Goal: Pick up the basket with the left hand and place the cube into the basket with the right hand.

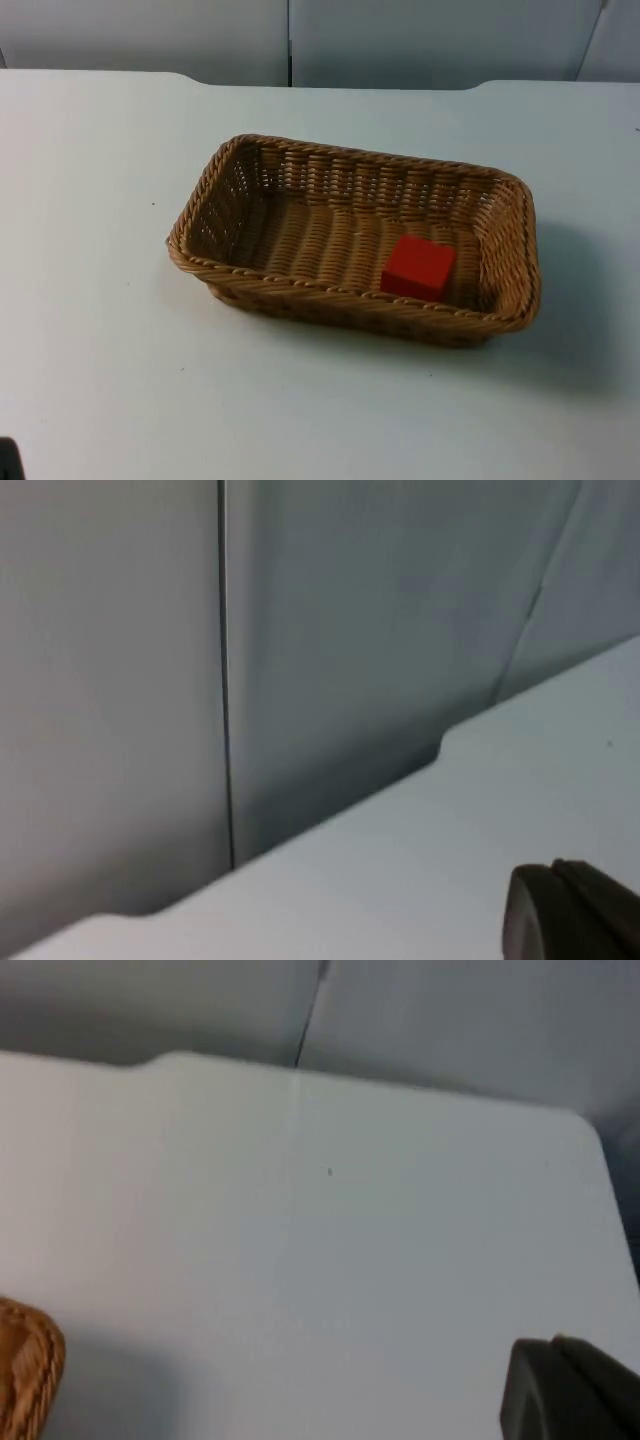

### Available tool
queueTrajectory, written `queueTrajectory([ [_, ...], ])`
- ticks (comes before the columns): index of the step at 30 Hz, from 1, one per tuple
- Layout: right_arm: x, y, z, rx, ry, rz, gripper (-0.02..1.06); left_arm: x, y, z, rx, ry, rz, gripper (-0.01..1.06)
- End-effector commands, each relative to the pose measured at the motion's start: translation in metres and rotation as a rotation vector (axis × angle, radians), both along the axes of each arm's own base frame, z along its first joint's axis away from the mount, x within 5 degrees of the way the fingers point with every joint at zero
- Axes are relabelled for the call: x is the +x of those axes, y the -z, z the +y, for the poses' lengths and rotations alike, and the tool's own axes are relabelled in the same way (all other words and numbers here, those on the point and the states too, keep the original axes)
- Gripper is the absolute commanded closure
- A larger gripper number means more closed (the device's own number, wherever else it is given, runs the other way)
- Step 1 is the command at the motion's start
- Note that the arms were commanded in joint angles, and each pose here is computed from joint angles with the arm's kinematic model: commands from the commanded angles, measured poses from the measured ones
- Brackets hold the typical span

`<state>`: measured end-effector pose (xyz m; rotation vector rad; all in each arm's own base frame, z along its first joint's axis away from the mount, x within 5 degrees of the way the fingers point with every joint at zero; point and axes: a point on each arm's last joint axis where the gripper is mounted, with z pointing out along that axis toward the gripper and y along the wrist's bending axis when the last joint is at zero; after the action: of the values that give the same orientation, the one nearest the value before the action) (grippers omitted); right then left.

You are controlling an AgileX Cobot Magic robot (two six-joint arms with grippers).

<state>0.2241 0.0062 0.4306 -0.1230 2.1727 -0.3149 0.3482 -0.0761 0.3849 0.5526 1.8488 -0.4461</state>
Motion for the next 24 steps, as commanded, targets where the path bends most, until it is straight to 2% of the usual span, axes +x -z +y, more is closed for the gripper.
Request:
queueTrajectory([
  [1, -0.042, -0.036, -0.003, -0.045, -0.080, -0.224, 1.05, -0.058, -0.043, 0.008, 0.070, -0.001, -0.039, 1.05],
  [2, -0.042, -0.036, -0.003, -0.045, -0.080, -0.224, 1.05, -0.058, -0.043, 0.008, 0.070, -0.001, -0.039, 1.05],
  [5, -0.099, -0.065, 0.001, -0.098, -0.236, -0.417, 1.05, -0.118, -0.060, 0.025, 0.178, -0.102, -0.073, 1.05],
  [6, -0.120, -0.071, 0.002, -0.097, -0.285, -0.476, 1.05, -0.134, -0.058, 0.029, 0.187, -0.137, -0.070, 1.05],
  [7, -0.120, -0.071, 0.002, -0.097, -0.285, -0.476, 1.05, -0.134, -0.058, 0.029, 0.187, -0.137, -0.070, 1.05],
  [9, -0.157, -0.077, -0.001, -0.080, -0.354, -0.547, 1.04, -0.172, -0.051, 0.038, 0.192, -0.195, -0.080, 1.05],
  [12, -0.192, -0.067, -0.014, -0.097, -0.354, -0.492, 1.04, -0.222, -0.031, 0.043, 0.152, -0.215, -0.090, 1.05],
  [13, -0.192, -0.067, -0.014, -0.097, -0.354, -0.492, 1.04, -0.222, -0.031, 0.043, 0.152, -0.215, -0.090, 1.05],
  [17, -0.212, -0.026, -0.023, -0.117, -0.331, -0.378, 1.04, -0.281, 0.005, 0.048, 0.084, -0.235, -0.088, 1.05],
  [18, -0.212, -0.026, -0.023, -0.117, -0.331, -0.378, 1.04, -0.281, 0.005, 0.048, 0.084, -0.235, -0.088, 1.05],
  [21, -0.217, 0.018, -0.020, -0.068, -0.360, -0.314, 1.04, -0.324, 0.031, 0.051, 0.014, -0.256, -0.078, 1.05],
  [22, -0.218, 0.041, -0.015, -0.013, -0.401, -0.264, 1.04, -0.335, 0.038, 0.053, 0.011, -0.263, -0.073, 1.05],
  [23, -0.218, 0.041, -0.015, -0.013, -0.401, -0.264, 1.04, -0.335, 0.038, 0.053, 0.011, -0.263, -0.073, 1.05],
  [24, -0.221, 0.054, -0.011, 0.033, -0.431, -0.248, 1.04, -0.344, 0.044, 0.055, 0.009, -0.276, -0.050, 1.05],
])
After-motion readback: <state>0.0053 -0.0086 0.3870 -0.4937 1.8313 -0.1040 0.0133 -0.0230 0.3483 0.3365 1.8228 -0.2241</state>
